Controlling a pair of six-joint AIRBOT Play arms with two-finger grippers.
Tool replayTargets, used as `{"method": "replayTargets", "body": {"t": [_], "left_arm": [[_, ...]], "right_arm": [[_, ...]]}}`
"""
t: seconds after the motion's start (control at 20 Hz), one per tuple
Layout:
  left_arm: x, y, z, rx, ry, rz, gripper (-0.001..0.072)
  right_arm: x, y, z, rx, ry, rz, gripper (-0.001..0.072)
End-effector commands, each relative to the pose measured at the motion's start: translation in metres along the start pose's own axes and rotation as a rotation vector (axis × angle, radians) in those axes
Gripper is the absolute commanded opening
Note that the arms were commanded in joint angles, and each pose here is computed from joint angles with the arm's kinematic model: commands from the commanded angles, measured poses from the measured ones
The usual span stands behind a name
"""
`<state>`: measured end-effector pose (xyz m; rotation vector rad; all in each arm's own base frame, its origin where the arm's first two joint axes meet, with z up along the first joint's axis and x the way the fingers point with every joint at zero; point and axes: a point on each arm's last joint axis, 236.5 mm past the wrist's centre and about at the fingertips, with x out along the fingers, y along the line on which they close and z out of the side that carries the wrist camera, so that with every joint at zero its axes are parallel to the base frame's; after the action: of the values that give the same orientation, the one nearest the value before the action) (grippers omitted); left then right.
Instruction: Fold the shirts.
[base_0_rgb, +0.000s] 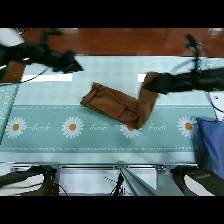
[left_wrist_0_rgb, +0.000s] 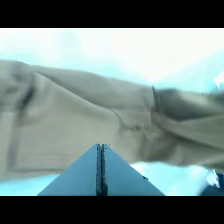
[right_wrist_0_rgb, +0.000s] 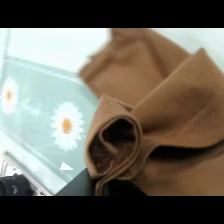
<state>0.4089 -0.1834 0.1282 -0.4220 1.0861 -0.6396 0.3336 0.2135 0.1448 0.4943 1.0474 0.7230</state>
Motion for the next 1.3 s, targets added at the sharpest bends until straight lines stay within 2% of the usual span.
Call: {"method": "replayTargets", "body": {"t": [0.0, 0.3, 0.6, 0.65, 0.7, 0.75, 0.8, 0.9, 1.05, 1.1, 1.15, 1.25], "left_arm": [[-0.057, 0.005, -0.035, -0.003, -0.194, 0.066, 0.0024], [-0.046, 0.016, -0.168, -0.095, -0.186, 0.062, 0.0024], [-0.024, 0.040, -0.207, -0.191, -0.161, 0.079, 0.0025], [-0.023, 0.043, -0.204, -0.196, -0.173, 0.083, 0.0025], [-0.023, 0.045, -0.199, -0.199, -0.191, 0.089, 0.0025], [-0.023, 0.048, -0.194, -0.203, -0.212, 0.095, 0.0025], [-0.023, 0.052, -0.188, -0.208, -0.234, 0.103, 0.0025], [-0.023, 0.060, -0.178, -0.220, -0.269, 0.119, 0.0025], [-0.020, 0.070, -0.168, -0.241, -0.297, 0.140, 0.0025], [-0.018, 0.072, -0.169, -0.245, -0.293, 0.142, 0.0025], [-0.018, 0.072, -0.169, -0.246, -0.292, 0.142, 0.0025], [-0.018, 0.072, -0.169, -0.245, -0.292, 0.142, 0.0025]], "right_arm": [[0.093, 0.037, 0.019, -0.068, 0.071, 0.064, 0.0026], [0.217, 0.010, 0.017, -0.038, 0.200, 0.060, 0.0026], [0.252, 0.008, 0.002, 0.062, 0.265, 0.096, 0.0027], [0.256, 0.011, -0.002, 0.060, 0.270, 0.098, 0.0083], [0.258, 0.015, -0.006, 0.055, 0.277, 0.102, 0.0317], [0.258, 0.019, -0.008, 0.048, 0.282, 0.114, 0.0652], [0.255, 0.027, -0.012, 0.024, 0.300, 0.139, 0.0628], [0.236, 0.030, -0.007, -0.001, 0.329, 0.154, 0.0628], [0.151, 0.020, 0.025, -0.045, 0.338, 0.143, 0.0624], [0.114, 0.007, 0.035, -0.079, 0.324, 0.084, 0.0621], [0.071, -0.018, 0.042, -0.128, 0.309, -0.044, 0.0621], [-0.015, -0.081, 0.044, -0.138, 0.234, -0.374, 0.0621]]}}
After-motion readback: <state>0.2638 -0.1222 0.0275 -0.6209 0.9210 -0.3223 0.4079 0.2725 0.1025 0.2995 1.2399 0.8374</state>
